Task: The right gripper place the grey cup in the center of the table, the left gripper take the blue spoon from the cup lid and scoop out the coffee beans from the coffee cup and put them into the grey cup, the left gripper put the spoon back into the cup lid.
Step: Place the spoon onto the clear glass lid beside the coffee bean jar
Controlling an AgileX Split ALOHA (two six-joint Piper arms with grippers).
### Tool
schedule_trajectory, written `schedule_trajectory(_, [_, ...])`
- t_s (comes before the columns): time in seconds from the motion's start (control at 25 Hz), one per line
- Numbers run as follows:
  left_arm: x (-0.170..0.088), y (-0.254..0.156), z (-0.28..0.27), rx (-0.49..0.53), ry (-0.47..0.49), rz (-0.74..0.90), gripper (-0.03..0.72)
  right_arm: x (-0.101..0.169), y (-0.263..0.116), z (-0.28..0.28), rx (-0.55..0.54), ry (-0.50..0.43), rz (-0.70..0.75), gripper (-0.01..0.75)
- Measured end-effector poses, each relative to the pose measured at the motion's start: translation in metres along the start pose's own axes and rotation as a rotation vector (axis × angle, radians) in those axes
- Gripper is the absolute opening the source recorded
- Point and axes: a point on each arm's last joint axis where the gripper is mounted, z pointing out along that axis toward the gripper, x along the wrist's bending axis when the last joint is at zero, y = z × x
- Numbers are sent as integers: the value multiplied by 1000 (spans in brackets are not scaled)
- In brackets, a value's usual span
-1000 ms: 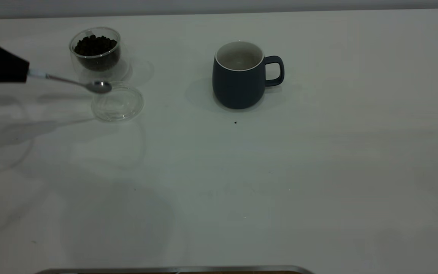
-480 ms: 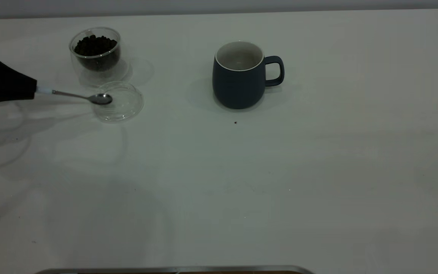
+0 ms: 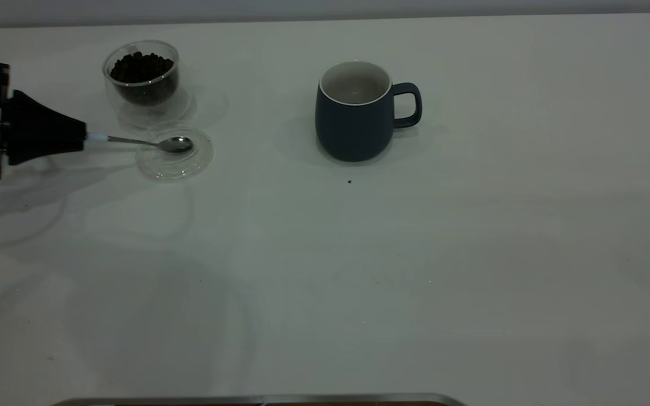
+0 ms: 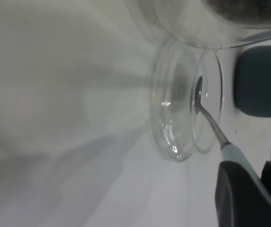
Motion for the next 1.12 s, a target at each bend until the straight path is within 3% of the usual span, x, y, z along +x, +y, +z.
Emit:
schedule_trajectory(0.64, [1, -5, 18, 10, -18, 8, 152, 0, 0, 0, 1, 0, 0, 591])
schedule_trajectory(0.76, [1, -5, 18, 9, -18, 37, 250, 0, 0, 0, 1, 0, 0, 591])
schedule_trajectory(1.0, [4, -4, 18, 1, 17, 77, 554, 0, 0, 0, 1, 0, 0, 591])
schedule_trajectory(1.12, [9, -3, 17, -2, 76, 88, 641, 0, 0, 0, 1, 0, 0, 591])
